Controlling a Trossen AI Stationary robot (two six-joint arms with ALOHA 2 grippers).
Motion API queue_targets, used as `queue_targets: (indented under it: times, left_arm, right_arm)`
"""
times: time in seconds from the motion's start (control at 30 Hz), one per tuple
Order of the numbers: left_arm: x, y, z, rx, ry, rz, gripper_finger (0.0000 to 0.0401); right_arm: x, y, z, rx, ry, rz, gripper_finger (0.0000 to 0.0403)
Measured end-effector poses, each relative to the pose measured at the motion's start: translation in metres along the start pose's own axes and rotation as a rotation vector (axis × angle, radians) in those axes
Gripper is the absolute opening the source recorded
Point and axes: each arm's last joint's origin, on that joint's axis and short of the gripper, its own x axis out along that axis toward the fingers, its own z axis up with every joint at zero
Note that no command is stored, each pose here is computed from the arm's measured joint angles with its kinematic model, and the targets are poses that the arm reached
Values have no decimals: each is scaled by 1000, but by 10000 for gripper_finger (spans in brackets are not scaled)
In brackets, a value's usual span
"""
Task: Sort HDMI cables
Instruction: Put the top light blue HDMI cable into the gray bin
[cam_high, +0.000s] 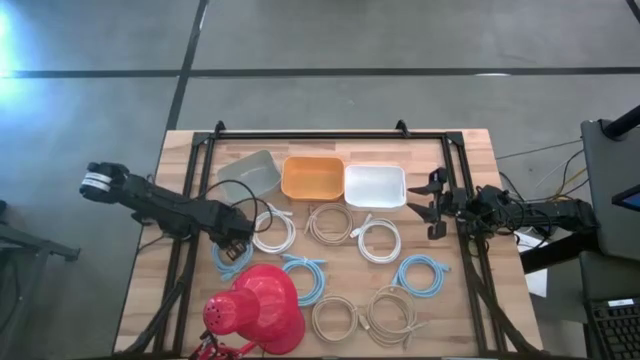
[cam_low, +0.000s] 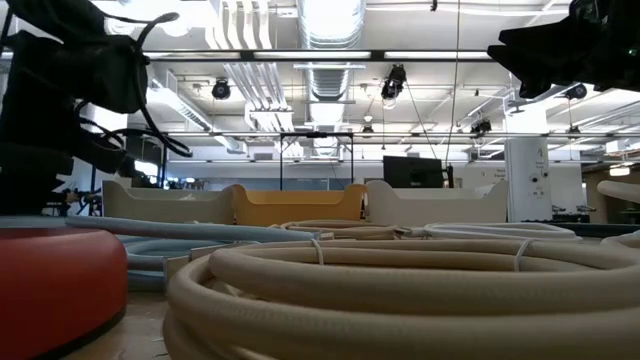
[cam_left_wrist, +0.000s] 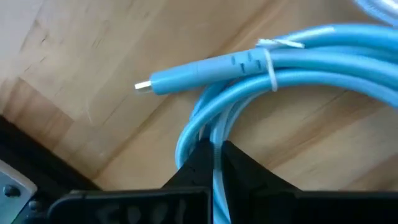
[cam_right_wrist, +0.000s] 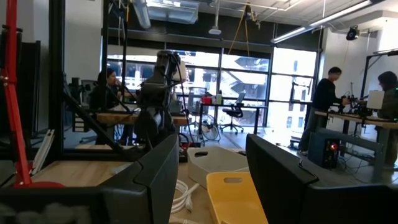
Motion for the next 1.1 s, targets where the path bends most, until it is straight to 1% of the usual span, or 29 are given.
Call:
queue_targets:
  times: [0.23,0.47,0.63,0.77,0.83,0.87,0.93,1.03,1.1]
  left_arm:
    - [-23,-7,4,1,-20,29,5]
    - [-32,-9,5,3,-41,36,3]
    - [-45,-9,-4,-33,11,98,2]
    - [-67,-8,-15,-58,63,190,2]
    - [-80,-8,-20,-82,57,230,2]
    - [-87,-8,-21,-94,39,247,2]
    - [-100,-9,-20,-111,-48,265,3]
    - [-118,-12,-12,-117,-272,277,3]
    - [-128,-12,-6,-106,-429,309,3]
  right_arm:
    - [0,0,0,0,0,0,185]
    - [0,0,0,2,0,0,185]
    - [0,0,0,12,0,0,185]
    - [0,0,0,13,0,0,185]
    - [0,0,0,13,0,0,185]
    - [0,0,0,14,0,0,185]
    - [0,0,0,14,0,0,185]
    - [0,0,0,1,-1,0,185]
    - [0,0,1,0,-7,0,185]
